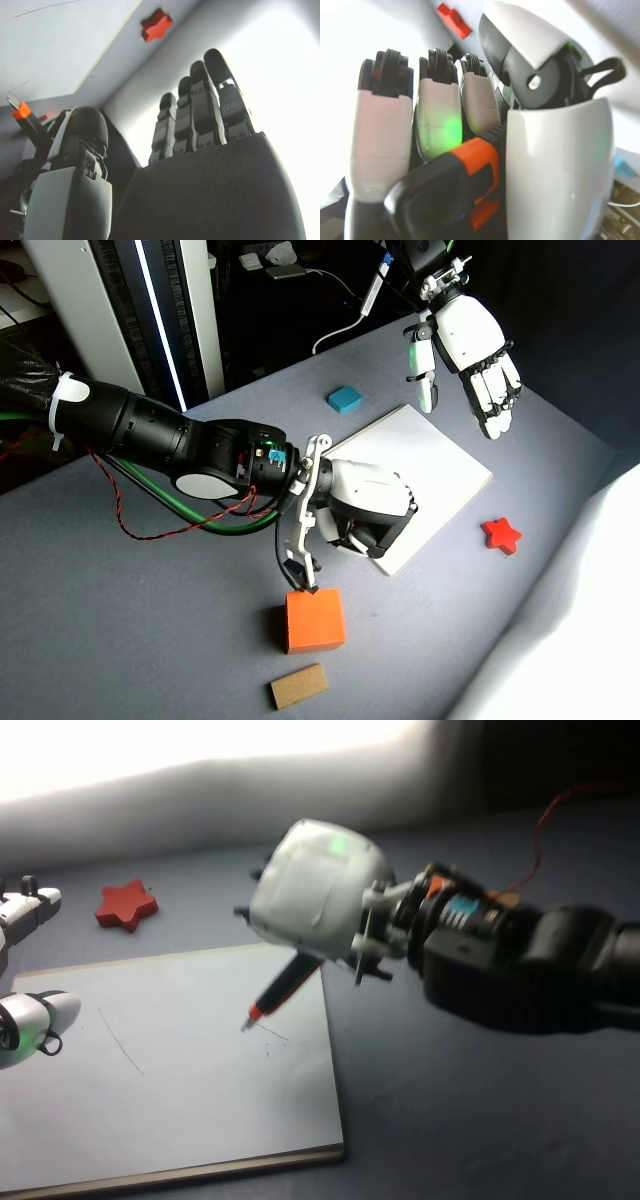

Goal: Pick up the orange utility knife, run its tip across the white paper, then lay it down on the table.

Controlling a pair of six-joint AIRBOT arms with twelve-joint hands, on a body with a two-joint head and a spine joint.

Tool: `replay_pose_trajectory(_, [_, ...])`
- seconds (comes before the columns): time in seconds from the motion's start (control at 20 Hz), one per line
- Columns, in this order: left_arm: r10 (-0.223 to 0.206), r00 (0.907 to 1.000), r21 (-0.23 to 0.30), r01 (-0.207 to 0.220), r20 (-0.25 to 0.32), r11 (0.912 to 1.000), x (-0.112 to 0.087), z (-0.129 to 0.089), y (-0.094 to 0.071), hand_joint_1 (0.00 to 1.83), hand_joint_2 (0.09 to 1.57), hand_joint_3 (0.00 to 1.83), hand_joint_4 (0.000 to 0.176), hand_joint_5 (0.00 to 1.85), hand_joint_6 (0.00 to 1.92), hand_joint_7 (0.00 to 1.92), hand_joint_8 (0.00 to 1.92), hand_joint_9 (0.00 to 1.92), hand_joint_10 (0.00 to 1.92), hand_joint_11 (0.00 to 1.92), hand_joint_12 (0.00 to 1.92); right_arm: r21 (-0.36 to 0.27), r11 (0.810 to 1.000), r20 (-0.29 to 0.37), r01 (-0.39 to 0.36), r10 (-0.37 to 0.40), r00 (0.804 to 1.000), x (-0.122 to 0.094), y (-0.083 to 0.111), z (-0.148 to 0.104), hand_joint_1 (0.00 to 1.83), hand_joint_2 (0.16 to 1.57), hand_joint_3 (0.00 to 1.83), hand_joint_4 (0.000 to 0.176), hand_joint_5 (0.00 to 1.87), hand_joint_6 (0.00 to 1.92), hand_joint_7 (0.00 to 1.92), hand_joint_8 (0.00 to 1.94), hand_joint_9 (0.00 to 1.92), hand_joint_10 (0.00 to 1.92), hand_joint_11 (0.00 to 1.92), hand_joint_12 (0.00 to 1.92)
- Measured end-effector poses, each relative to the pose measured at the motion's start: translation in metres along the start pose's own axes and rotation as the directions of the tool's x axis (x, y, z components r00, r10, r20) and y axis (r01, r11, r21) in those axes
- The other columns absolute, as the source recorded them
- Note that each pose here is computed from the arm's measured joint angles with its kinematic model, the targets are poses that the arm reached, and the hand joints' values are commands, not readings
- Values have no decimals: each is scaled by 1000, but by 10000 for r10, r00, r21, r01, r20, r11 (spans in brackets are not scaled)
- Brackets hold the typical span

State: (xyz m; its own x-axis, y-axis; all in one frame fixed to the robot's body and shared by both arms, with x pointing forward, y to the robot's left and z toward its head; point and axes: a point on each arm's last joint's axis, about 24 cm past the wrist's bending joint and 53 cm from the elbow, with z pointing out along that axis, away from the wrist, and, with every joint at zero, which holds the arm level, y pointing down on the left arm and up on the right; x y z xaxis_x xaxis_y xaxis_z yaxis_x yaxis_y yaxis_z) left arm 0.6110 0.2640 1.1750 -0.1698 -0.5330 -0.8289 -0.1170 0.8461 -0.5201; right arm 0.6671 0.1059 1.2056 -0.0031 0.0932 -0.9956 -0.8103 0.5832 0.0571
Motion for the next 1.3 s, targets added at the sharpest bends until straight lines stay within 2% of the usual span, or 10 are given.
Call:
replay_pose_trajectory(0.1, [-4, 10000, 0, 4, -4, 10000, 0, 0, 0, 386, 1356, 0, 58, 60, 5, 129, 1, 228, 9, 0, 893, 41, 9984, -132, -570, 570, 9983, -10, 1, -17, 1554, 941, 699, 176, 1548, 1921, 1709, 1941, 1786, 1921, 1838, 1921])
replay_pose_trajectory(0.45, [28, 10000, 41, -28, 7, 10000, 0, 0, -1, 352, 1363, 1, 54, 58, 1, 125, 2, 222, 5, 0, 909, 553, 9780, -2168, -2014, 2086, 9537, 36, -3, -68, 1557, 940, 701, 176, 1572, 1921, 1716, 1941, 1792, 1921, 1857, 1921])
replay_pose_trajectory(0.95, [-7, 10000, 3, 7, -5, 10000, 0, 0, 0, 381, 1356, 0, 57, 60, 7, 131, 6, 219, 12, 0, 876, 1210, 9698, -3119, -2118, 2397, 9194, 87, -21, -97, 1537, 927, 767, 176, 1411, 1921, 1558, 1941, 1663, 1921, 1702, 1921])
replay_pose_trajectory(1.0, [-7, 10000, 2, 7, -2, 10000, 0, 0, 0, 348, 1365, 1, 53, 57, 3, 125, 1, 215, 8, 0, 885, 1205, 9710, -3151, -2066, 2348, 9196, 90, -22, -98, 1114, 843, 1079, 0, 849, 1921, 1293, 1941, 1421, 1921, 1397, 1921])
replay_pose_trajectory(1.05, [-7, 10000, 2, 7, -2, 10000, 0, 0, 0, 348, 1365, 1, 53, 57, 3, 125, 1, 215, 8, 0, 885, 1177, 9724, -3166, -2014, 2290, 9205, 91, -21, -99, 1114, 843, 1079, 0, 849, 1921, 1293, 1941, 1421, 1921, 1397, 1921])
replay_pose_trajectory(1.1, [-5, 10000, 5, 5, -1, 10000, 0, 0, 0, 348, 1363, 0, 55, 53, 1, 129, 2, 233, 12, 0, 910, 1162, 9738, -3233, -1953, 2230, 9196, 94, -21, -100, 1122, 902, 1012, 0, 558, 1863, 808, 1939, 940, 1921, 872, 1921])
replay_pose_trajectory(1.15, [-5, 10000, 5, 5, -1, 10000, 0, 0, 0, 380, 1355, 0, 58, 59, 3, 130, 2, 232, 10, 0, 906, 1180, 9739, -3291, -1938, 2225, 9177, 96, -22, -102, 1059, 1080, 709, 0, 465, 1821, 653, 1934, 640, 1921, 626, 1921])
replay_pose_trajectory(1.2, [-2, 10000, 7, 2, 0, 10000, 0, 0, 0, 380, 1355, 0, 58, 59, 3, 130, 2, 232, 10, 0, 906, 1174, 9749, -3294, -1889, 2177, 9187, 96, -22, -102, 1059, 1080, 709, 0, 465, 1821, 653, 1934, 640, 1921, 626, 1921])
replay_pose_trajectory(1.25, [-5, 10000, 5, 5, -1, 10000, 0, 0, 0, 401, 1350, 0, 56, 65, 4, 137, 3, 238, 11, 0, 910, 1187, 9746, -3291, -1898, 2190, 9185, 96, -23, -102, 1024, 1265, 367, 0, 371, 1815, 583, 1882, 482, 1921, 493, 1921])
replay_pose_trajectory(1.3, [-7, 10000, 1, 7, 2, 10000, 0, 0, 0, 407, 1348, 0, 56, 69, 4, 141, 3, 241, 10, 0, 927, 1177, 9751, -3254, -1882, 2169, 9204, 95, -23, -102, 1073, 1195, 280, 0, 105, 1580, 258, 1705, 294, 1921, 419, 1921])
